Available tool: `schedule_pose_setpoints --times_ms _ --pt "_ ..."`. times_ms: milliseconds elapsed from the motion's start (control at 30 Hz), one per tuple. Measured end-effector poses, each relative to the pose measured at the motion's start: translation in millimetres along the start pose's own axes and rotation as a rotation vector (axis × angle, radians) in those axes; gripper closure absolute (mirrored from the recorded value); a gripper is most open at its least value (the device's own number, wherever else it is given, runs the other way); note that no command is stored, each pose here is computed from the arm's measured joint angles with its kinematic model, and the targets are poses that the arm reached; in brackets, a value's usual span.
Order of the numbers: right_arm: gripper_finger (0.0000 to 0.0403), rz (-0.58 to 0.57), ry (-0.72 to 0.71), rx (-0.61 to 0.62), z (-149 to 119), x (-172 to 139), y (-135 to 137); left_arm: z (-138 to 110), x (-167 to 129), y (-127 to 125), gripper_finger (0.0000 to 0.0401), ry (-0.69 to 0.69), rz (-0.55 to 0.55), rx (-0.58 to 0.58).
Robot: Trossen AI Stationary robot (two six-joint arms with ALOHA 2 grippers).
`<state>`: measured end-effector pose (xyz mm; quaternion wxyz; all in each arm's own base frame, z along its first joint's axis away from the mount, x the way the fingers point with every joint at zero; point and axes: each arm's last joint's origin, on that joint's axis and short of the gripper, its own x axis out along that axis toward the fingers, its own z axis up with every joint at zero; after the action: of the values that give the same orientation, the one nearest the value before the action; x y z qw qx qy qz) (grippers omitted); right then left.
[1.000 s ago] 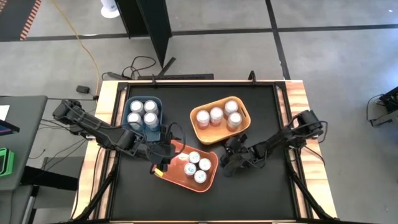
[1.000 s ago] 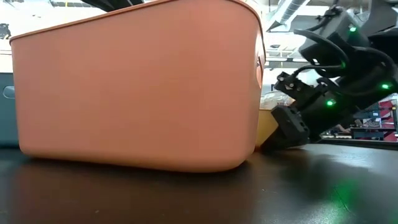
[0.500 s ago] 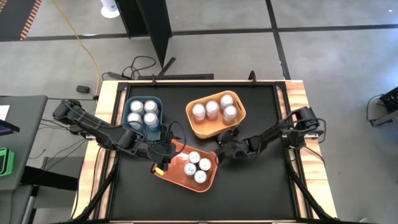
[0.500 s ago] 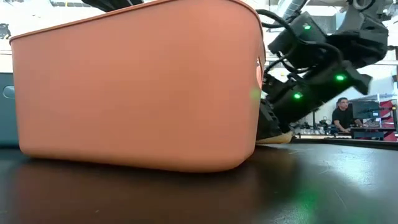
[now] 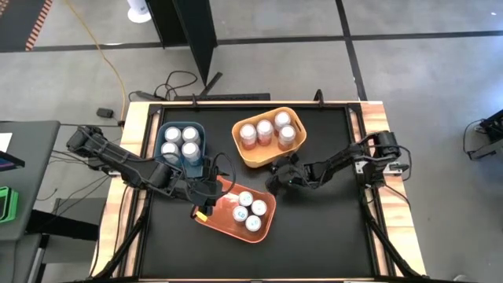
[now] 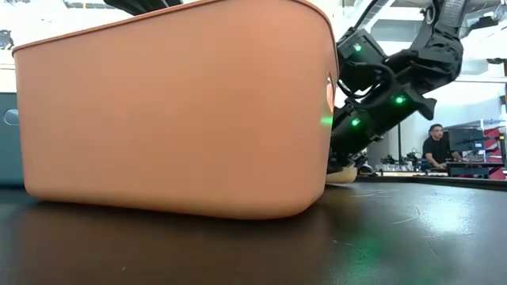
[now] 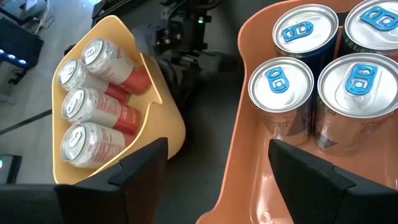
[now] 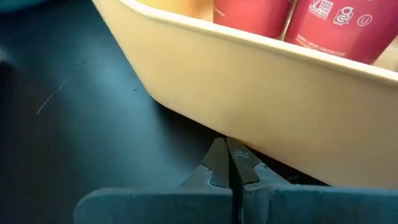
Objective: Sort soda cans
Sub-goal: Move the yellow bin
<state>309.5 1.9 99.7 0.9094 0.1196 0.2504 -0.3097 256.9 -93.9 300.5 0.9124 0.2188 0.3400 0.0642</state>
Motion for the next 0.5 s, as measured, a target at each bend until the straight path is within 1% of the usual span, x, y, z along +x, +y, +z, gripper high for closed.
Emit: schedule_pose_setpoints --times_ms 233,367,467,500 --pt "0.0403 0.009 0.017 0.026 4.6 6.5 -9.0 -1.2 2.3 0.6 0.0126 -0.002 0.005 -0.012" --pt "0.0402 0.032 0.034 0.024 4.1 6.7 -8.9 -15.6 18.0 -0.5 0.0126 0.011 0.024 0.007" --pt "0.0401 0.051 0.056 -0.012 0.4 3.6 -4.4 -21.3 28.7 4.5 0.0126 -0.003 0.048 -0.006" --pt "0.0401 0.056 0.063 -0.027 -1.2 2.1 -2.6 -23.3 31.7 6.8 0.0126 -0.002 0.04 -0.012"
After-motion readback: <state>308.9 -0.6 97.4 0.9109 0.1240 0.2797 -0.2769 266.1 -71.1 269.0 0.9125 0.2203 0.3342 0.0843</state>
